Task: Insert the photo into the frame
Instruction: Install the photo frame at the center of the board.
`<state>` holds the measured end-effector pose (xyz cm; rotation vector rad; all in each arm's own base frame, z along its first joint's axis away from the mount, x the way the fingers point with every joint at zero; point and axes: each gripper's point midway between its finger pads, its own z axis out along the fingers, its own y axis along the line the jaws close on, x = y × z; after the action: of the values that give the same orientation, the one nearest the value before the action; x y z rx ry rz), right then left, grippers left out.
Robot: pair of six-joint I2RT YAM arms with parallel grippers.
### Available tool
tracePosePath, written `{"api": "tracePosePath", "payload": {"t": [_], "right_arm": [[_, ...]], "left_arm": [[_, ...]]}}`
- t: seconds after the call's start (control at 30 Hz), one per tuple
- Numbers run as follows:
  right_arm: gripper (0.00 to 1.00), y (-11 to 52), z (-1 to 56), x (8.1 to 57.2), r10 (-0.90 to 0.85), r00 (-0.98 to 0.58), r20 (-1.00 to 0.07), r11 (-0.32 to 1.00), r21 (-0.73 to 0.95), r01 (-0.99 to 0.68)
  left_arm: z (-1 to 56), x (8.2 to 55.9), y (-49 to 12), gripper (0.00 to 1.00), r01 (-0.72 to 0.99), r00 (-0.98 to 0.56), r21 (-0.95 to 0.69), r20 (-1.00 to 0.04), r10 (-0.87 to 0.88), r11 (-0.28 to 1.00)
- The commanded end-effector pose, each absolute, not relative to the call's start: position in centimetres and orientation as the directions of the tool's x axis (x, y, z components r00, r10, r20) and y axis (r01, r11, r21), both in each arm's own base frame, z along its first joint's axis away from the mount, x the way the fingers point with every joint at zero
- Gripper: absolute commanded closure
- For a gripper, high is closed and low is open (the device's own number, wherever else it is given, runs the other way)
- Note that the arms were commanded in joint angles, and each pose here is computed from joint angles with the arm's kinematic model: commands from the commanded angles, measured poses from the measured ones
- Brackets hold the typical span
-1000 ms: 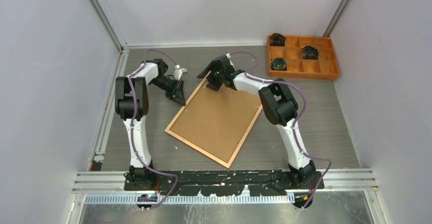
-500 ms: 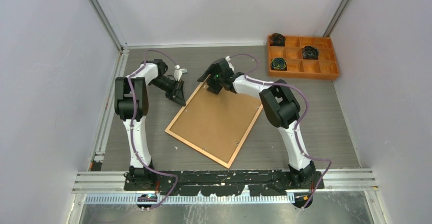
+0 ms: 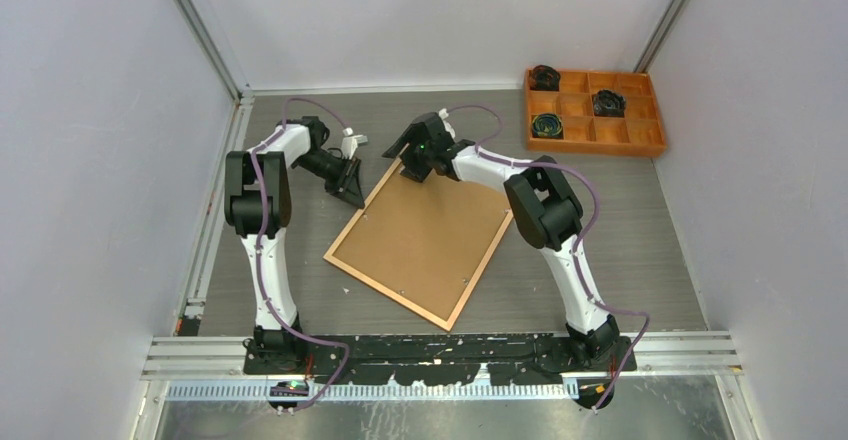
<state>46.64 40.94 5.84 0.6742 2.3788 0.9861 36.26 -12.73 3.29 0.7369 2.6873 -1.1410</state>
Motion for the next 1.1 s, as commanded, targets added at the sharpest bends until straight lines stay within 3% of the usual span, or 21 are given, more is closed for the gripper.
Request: {"api": "tracePosePath", "payload": {"t": [0.0,0.33,0.67,1.07], "right_arm": [[0.30,40.0,4.0,47.4,0.625,-0.727,-0.285,0.657,0.696,0.291],[0.31,39.7,3.5,48.6,0.621,-0.708,-0.338,0.682,0.678,0.274],[0.31,41.0,4.3,49.7,0.606,-0.728,-0.320,0.651,0.726,0.222],[0.30,40.6,7.8,46.7,0.582,-0.766,-0.272,0.601,0.779,0.180]], "left_arm": [[2.8,35.6,-11.9,0.83,0.524,-0.848,-0.593,-0.296,0.440,0.612],[2.7,35.2,-11.8,0.84,0.524,-0.847,-0.594,-0.292,0.444,0.610],[2.5,35.0,-11.7,0.84,0.527,-0.845,-0.591,-0.288,0.450,0.610],[2.4,34.7,-11.4,0.85,0.528,-0.844,-0.586,-0.285,0.454,0.615]]}}
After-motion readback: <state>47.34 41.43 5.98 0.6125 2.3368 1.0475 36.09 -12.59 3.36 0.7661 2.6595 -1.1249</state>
